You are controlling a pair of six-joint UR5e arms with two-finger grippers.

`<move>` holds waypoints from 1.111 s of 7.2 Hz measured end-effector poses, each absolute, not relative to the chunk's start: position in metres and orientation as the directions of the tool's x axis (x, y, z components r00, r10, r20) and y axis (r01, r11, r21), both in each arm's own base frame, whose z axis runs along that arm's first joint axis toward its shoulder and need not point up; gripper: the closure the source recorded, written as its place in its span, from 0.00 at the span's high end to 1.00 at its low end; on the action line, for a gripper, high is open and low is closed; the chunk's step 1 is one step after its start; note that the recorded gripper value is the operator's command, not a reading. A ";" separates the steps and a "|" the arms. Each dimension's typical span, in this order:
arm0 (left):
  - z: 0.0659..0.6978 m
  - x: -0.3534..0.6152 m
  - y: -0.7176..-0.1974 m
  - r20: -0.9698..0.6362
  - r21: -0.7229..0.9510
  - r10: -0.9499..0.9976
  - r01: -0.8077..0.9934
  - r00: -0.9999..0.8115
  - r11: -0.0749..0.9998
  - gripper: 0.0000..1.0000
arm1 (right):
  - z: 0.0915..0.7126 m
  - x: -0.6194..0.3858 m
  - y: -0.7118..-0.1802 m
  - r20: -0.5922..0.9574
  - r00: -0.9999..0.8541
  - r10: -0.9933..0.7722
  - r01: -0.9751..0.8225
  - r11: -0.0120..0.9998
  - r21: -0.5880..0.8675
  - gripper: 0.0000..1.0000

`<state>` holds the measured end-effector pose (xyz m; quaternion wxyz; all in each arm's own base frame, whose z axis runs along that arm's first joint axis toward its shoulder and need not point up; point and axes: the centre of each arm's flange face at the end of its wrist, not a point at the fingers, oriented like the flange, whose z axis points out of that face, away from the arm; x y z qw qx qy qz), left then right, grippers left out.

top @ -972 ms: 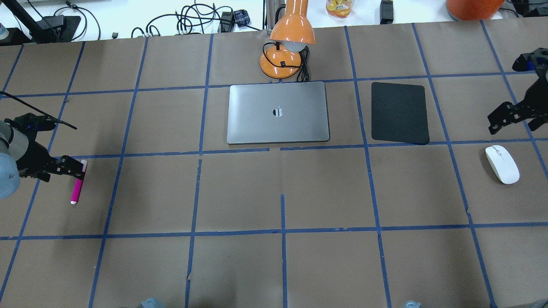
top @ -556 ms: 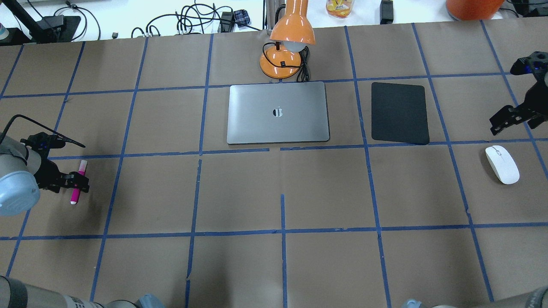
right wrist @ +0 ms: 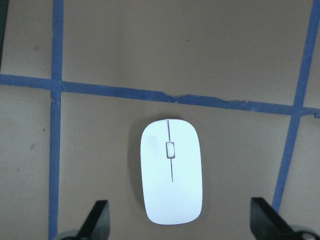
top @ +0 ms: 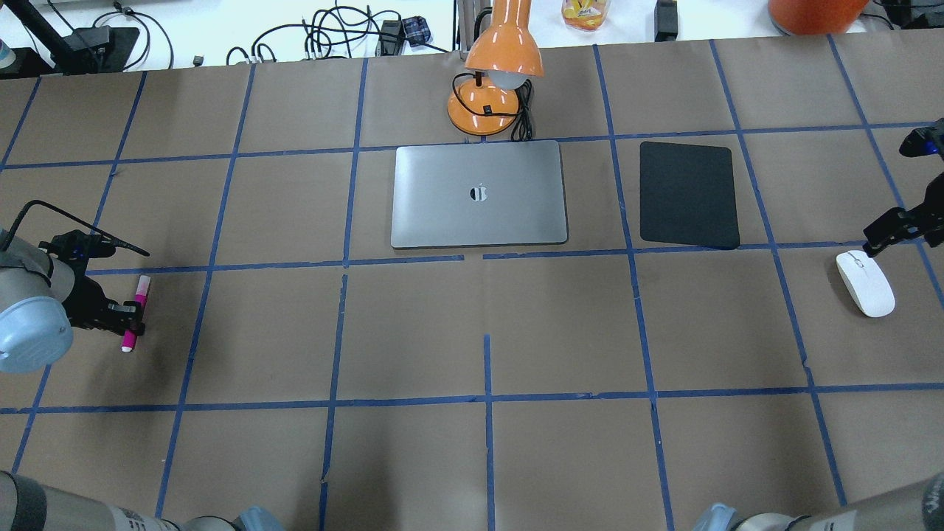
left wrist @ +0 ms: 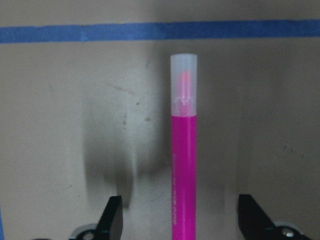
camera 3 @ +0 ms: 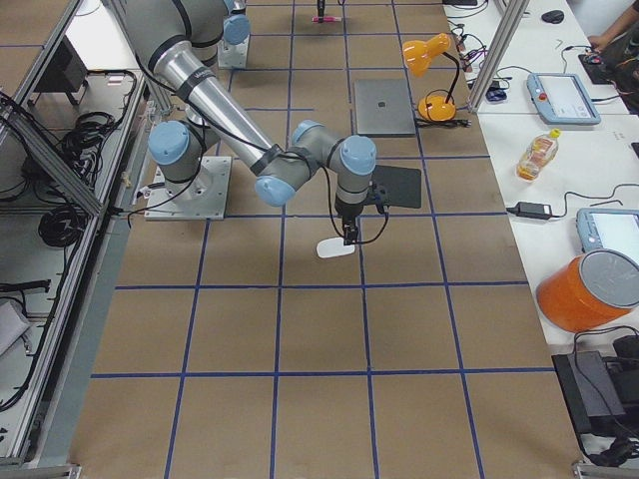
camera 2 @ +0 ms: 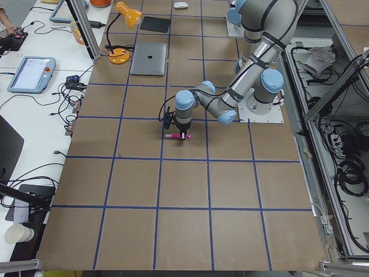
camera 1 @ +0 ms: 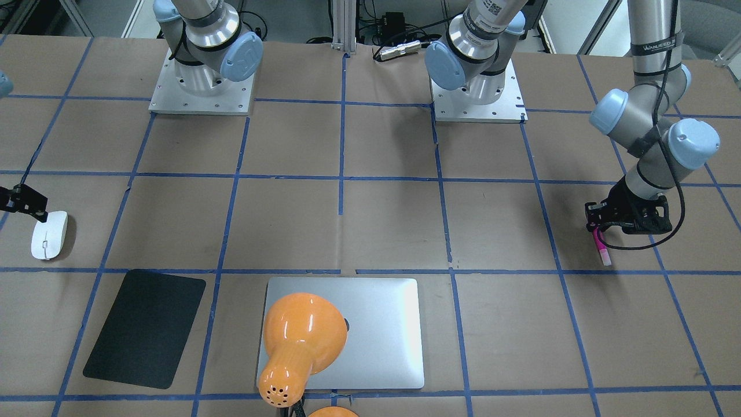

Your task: Place pen and mouse around notebook

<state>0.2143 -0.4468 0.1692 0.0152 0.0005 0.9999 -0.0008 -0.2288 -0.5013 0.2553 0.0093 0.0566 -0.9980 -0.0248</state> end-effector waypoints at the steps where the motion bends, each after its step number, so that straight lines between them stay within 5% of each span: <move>1: 0.170 0.215 -0.448 -0.033 -0.003 0.000 0.000 -0.999 1.000 0.00 | 0.242 -0.231 -0.501 -0.001 -0.994 -0.109 -0.109 0.992 0.062 1.00; 4: 0.198 0.186 -0.446 -0.023 0.024 -0.057 -0.058 -0.998 0.998 0.00 | 0.210 -0.241 -0.510 0.011 -0.994 -0.112 -0.111 0.992 0.054 1.00; 8: 0.262 -0.003 -0.450 0.006 0.062 -0.402 -0.401 -0.916 0.914 0.00 | 0.195 -0.241 -0.511 -0.009 -0.993 -0.114 -0.115 0.991 0.073 1.00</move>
